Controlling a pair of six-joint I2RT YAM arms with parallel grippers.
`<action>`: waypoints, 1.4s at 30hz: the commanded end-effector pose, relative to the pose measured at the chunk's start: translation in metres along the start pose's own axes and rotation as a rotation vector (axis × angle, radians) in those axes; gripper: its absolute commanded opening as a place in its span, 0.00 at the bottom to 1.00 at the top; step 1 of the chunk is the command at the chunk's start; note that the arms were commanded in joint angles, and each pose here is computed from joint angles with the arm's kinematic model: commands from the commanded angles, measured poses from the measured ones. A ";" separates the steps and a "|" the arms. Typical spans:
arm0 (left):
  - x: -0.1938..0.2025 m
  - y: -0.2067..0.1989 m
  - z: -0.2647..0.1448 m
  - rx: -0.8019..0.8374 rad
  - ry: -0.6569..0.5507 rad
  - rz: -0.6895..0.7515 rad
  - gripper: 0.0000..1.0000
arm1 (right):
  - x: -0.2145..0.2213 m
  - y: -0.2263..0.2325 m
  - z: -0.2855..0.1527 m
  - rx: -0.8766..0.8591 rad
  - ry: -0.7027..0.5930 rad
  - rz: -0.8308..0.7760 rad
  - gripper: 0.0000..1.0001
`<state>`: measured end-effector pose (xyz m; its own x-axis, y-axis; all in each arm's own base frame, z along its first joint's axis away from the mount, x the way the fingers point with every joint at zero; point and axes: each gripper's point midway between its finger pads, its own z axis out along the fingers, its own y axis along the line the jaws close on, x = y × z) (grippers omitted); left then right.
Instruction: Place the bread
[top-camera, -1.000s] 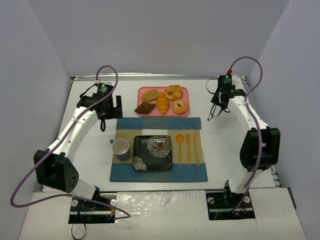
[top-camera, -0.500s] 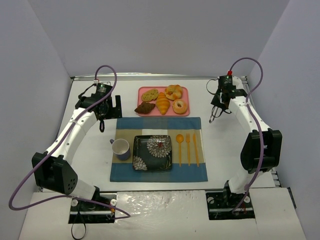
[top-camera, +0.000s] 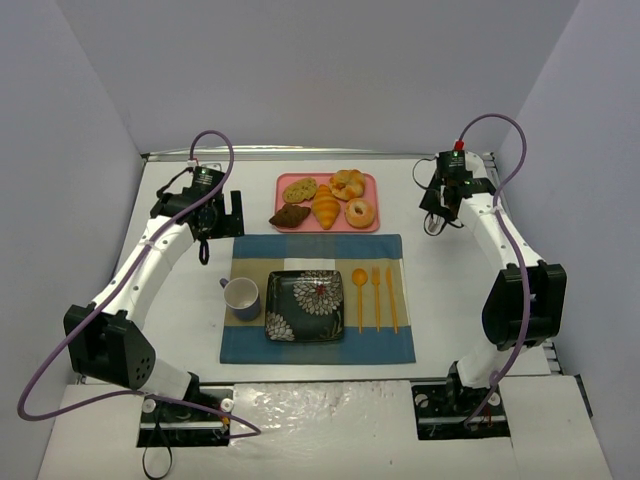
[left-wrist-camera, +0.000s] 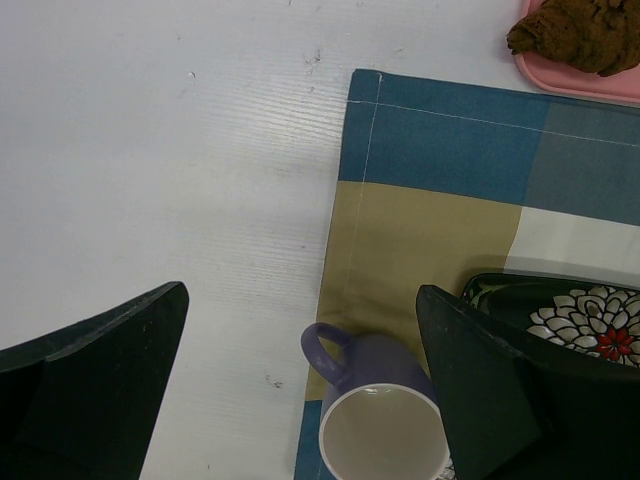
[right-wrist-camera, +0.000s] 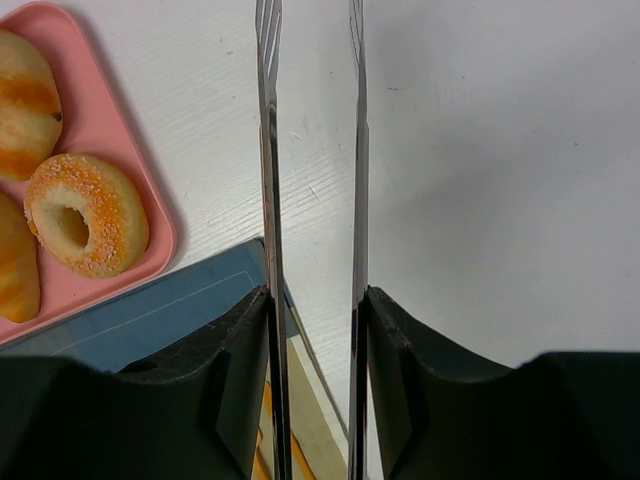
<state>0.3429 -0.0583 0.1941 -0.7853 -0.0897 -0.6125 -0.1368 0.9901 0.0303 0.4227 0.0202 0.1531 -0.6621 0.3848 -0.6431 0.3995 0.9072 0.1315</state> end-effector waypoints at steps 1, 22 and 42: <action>-0.021 0.002 -0.017 0.016 -0.090 -0.032 0.97 | -0.038 0.014 -0.037 -0.062 -0.118 0.011 0.41; -0.021 0.001 -0.014 0.019 -0.086 -0.034 0.97 | -0.006 0.097 -0.082 -0.351 -0.010 -0.085 0.43; -0.016 0.002 -0.014 0.016 -0.082 -0.038 0.97 | 0.065 0.200 -0.096 -0.551 0.153 -0.253 0.43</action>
<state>0.3417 -0.0581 0.1898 -0.7899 -0.0889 -0.6067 -0.1366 0.9901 0.0328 0.3922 0.2203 0.1835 -0.8258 0.1320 -0.5483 -0.0809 0.9344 0.3469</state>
